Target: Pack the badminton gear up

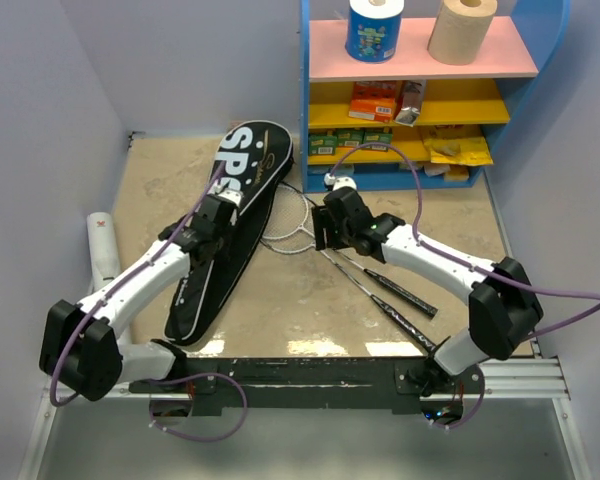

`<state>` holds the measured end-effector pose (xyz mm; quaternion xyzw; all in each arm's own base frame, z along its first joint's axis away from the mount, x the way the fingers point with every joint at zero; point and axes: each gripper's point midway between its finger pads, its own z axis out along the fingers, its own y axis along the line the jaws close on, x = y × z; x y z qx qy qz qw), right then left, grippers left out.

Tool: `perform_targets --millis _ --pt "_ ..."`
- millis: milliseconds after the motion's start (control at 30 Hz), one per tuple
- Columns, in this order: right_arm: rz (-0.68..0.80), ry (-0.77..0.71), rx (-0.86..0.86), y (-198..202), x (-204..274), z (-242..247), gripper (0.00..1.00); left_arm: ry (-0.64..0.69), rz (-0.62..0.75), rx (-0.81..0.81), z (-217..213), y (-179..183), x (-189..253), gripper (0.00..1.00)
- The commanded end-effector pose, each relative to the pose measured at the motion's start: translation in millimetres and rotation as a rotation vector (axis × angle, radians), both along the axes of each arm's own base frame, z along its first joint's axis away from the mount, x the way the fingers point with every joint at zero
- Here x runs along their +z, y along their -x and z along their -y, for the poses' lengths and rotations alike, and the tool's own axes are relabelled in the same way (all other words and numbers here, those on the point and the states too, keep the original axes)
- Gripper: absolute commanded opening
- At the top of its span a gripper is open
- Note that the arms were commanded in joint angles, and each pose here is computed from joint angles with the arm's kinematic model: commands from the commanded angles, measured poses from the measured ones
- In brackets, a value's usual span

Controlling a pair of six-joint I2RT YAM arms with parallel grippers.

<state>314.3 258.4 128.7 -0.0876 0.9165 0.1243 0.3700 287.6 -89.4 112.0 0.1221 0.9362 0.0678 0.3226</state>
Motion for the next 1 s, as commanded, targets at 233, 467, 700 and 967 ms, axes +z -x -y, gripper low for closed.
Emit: perform_targets --millis 233,467,700,967 --pt "-0.048 0.378 0.154 -14 -35 52 0.69 0.219 0.244 -0.009 13 -28 59 0.00" --pt "-0.119 0.413 0.185 -10 -61 56 0.67 0.251 0.272 -0.023 13 -21 55 0.00" --pt "-0.142 0.420 0.171 -16 -77 53 0.65 0.294 0.255 -0.056 22 -16 45 0.00" --pt "-0.156 0.443 0.143 -31 -92 56 0.62 0.297 0.254 -0.070 23 -14 44 0.00"
